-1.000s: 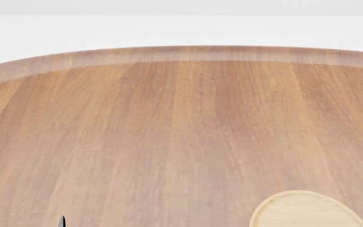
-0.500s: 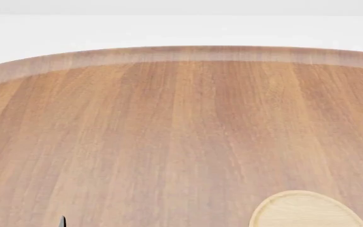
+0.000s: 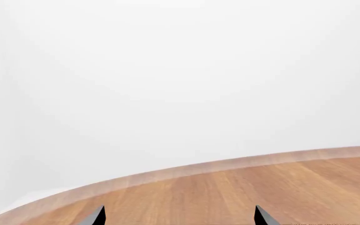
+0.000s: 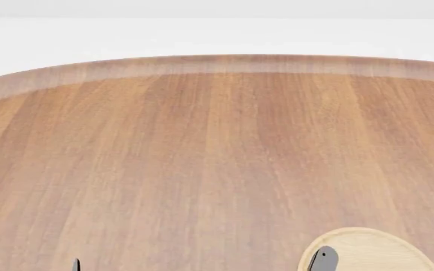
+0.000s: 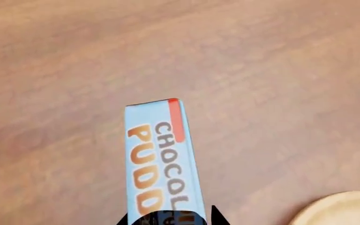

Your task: Put the chocolate pudding to the left of the plate.

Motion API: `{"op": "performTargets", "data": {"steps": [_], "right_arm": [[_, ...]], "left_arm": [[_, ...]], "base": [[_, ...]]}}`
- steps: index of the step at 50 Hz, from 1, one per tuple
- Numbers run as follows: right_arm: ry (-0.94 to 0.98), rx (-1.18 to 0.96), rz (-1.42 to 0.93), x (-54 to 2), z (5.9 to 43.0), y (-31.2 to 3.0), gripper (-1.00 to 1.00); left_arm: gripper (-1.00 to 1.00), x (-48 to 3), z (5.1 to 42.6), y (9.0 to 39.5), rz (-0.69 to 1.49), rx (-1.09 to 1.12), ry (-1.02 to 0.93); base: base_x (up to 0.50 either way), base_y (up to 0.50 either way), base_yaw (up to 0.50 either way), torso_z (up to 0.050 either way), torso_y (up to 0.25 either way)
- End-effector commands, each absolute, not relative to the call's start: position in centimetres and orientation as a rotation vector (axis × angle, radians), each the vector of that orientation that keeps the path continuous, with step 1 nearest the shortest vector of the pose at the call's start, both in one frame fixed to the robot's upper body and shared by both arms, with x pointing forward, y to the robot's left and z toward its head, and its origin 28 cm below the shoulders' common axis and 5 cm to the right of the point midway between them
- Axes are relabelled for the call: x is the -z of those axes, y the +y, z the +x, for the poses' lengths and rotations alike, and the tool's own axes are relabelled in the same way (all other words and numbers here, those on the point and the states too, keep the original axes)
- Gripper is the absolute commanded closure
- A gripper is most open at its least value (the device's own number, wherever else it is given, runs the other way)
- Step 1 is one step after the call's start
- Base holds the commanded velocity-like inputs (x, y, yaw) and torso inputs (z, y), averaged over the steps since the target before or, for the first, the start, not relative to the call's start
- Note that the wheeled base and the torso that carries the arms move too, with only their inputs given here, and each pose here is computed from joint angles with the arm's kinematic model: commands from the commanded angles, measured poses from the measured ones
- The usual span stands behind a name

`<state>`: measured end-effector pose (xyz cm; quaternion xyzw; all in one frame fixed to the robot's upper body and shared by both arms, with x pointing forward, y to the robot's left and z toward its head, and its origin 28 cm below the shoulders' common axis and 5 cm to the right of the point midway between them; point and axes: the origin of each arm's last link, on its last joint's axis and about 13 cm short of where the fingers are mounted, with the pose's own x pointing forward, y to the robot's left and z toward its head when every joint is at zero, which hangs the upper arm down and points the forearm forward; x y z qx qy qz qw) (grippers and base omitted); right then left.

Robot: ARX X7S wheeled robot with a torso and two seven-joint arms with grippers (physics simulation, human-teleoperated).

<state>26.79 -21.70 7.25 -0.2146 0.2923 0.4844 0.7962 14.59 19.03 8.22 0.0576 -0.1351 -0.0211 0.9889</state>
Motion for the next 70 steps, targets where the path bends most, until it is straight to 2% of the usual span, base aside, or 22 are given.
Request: {"op": "performTargets", "data": {"steps": [1,42,70], "right_arm": [[0.603,-1.034,-0.486,-7.9,27.6,-21.7,1.00],[0.547,-1.008,-0.514,-10.3,31.1,-20.1,1.00],[0.546,-1.038,-0.461,-7.8,31.8,-19.2,1.00]], "left_arm": [[-1.00,-8.2,14.5,18.9,0.116,0.052,-0.271],[-1.00,-7.9,14.5,18.7,0.116,0.068,-0.268],[-1.00,-8.0,14.3,18.6,0.115,0.073,-0.270]], "base": [[0.00,0.00,0.00,0.000,0.000],[0.00,0.00,0.00,0.000,0.000],[0.00,0.00,0.00,0.000,0.000]]}}
